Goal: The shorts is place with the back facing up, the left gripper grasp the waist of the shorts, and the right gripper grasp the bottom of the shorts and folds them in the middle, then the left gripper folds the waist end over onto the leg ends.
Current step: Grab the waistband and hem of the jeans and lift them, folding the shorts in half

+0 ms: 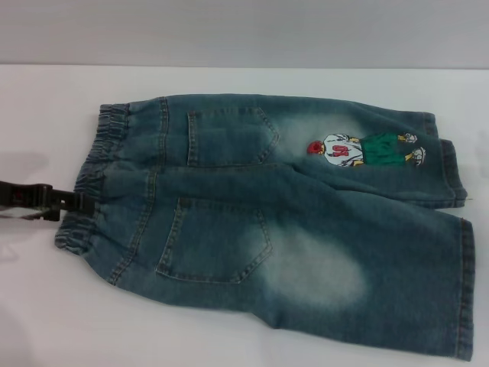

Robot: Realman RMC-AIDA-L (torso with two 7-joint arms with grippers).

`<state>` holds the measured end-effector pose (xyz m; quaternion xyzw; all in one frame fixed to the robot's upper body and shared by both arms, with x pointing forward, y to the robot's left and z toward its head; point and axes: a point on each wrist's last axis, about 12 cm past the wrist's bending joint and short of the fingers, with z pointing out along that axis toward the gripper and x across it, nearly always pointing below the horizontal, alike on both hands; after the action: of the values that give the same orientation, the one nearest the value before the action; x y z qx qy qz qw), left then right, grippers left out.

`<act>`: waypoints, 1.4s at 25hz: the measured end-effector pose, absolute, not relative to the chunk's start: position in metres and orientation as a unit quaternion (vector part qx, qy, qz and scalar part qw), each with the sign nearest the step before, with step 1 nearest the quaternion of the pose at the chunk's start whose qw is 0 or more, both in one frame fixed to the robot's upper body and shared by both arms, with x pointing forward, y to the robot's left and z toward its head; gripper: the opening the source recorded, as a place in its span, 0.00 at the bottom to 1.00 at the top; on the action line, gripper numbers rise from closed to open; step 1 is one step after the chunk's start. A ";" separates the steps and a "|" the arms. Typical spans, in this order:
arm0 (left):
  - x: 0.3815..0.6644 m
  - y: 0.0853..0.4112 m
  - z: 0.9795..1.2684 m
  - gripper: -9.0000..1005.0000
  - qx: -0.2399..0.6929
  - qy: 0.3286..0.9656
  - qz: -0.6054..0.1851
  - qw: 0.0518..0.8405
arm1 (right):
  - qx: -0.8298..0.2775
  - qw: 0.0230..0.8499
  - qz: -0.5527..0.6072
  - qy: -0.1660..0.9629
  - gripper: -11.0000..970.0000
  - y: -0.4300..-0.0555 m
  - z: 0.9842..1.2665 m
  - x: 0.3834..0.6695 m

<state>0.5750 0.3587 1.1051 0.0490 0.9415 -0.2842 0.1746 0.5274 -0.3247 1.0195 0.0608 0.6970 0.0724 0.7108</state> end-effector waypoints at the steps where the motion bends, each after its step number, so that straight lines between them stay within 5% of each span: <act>1: 0.575 0.359 1.105 0.77 0.049 0.941 -0.284 0.175 | 0.061 0.711 0.072 0.697 0.54 -0.325 1.020 0.528; 35: 0.570 0.347 1.114 0.72 0.122 0.938 -0.299 0.125 | 0.060 0.707 0.075 0.700 0.54 -0.323 1.017 0.525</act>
<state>0.5695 0.3467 1.1138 0.1221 0.9382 -0.2987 0.1249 0.5250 -0.3233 1.0172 0.0601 0.7002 0.0753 0.7074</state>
